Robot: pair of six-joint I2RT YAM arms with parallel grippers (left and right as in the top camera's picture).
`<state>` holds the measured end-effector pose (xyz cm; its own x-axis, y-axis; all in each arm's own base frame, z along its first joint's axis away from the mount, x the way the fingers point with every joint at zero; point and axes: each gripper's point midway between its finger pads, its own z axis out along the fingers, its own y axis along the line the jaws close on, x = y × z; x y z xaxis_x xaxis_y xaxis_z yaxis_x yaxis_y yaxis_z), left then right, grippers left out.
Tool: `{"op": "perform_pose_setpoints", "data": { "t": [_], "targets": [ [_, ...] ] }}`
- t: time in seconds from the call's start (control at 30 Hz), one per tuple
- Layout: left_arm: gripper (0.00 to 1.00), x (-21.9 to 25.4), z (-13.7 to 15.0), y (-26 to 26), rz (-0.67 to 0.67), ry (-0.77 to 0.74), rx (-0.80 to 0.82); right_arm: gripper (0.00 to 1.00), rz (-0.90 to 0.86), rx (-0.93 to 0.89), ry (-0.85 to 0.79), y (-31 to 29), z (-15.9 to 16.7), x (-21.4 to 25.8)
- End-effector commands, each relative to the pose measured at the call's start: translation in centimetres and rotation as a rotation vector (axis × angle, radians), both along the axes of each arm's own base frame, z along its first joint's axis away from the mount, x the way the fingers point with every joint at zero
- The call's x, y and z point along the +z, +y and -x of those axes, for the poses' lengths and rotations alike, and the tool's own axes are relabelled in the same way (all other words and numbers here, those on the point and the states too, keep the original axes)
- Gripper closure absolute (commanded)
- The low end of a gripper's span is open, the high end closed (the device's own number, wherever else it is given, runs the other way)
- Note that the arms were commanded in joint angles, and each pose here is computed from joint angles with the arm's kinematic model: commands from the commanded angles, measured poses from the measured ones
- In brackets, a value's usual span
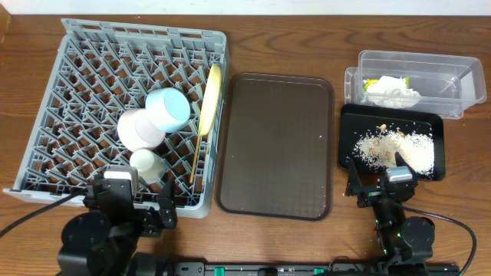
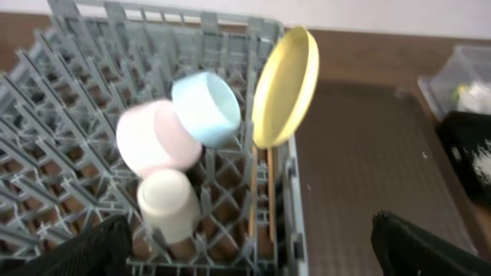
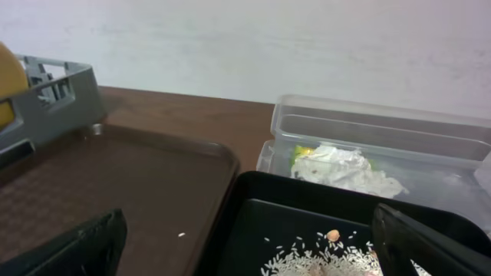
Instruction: Sort waste into correct bins and load items into the dishwasher
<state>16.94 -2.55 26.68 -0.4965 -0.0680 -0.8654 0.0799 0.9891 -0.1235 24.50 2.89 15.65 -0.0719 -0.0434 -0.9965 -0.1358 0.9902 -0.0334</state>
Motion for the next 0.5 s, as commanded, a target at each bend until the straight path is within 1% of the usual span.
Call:
{"op": "perform_pose_setpoints", "data": {
  "t": [0.0,0.17,0.47],
  "targets": [
    [0.01,-2.4,-0.9,0.9,-0.046,-0.061,0.034,0.01,0.001,0.006,-0.001,0.1,0.0,0.0],
    [0.01,-5.1,-3.0,1.6,-0.02,-0.199,0.081,0.01,0.001,0.006,-0.001,0.1,0.0,0.0],
    [0.01,-8.2,-6.8,1.7,0.004,-0.441,0.079,0.01,0.0,0.006,-0.001,0.1,0.0,0.0]
  ]
}}
